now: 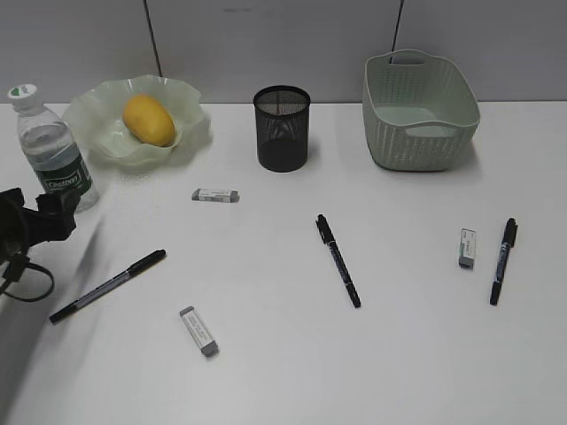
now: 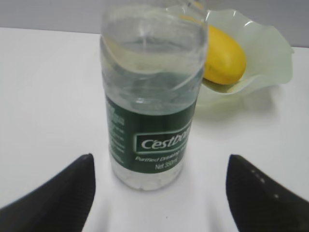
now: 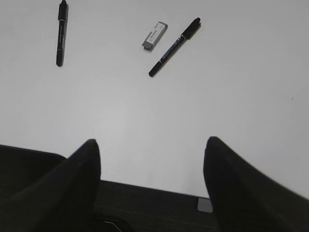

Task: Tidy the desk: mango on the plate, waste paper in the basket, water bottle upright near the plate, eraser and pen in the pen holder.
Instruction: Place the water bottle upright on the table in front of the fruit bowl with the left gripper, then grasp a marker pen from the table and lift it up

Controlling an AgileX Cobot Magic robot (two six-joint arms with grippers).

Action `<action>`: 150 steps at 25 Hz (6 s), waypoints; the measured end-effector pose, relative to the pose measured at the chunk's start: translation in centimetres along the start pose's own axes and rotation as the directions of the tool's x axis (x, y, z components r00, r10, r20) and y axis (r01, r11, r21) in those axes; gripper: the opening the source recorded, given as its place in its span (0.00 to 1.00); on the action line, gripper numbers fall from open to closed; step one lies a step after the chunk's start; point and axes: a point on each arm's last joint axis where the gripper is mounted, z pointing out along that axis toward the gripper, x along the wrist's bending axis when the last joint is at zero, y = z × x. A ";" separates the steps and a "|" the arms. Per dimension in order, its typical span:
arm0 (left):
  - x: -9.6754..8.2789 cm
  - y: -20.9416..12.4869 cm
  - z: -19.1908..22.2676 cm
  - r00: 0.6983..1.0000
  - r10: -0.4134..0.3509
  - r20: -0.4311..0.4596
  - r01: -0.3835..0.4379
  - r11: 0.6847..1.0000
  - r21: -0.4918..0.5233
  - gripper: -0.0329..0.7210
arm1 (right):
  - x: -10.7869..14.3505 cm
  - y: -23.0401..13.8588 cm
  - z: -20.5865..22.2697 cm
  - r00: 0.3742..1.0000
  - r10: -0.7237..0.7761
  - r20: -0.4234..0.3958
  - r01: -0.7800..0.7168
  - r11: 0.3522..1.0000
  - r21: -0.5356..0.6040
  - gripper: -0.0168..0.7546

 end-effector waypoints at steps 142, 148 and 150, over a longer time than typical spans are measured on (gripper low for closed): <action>-3.4 10.5 -32.3 0.984 0.084 0.154 -0.117 0.968 0.221 0.65 | -7.5 7.5 37.3 0.806 0.440 0.397 -0.592 0.607 0.529 0.33; -3.4 10.5 -32.3 0.984 0.084 0.154 -0.117 0.968 0.221 0.64 | -7.5 7.5 37.3 0.802 0.443 0.400 -0.597 0.605 0.527 0.21; -3.4 10.5 -32.3 0.984 0.084 0.154 -0.117 0.968 0.221 0.64 | -7.5 7.5 37.4 0.803 0.441 0.400 -0.596 0.604 0.529 0.21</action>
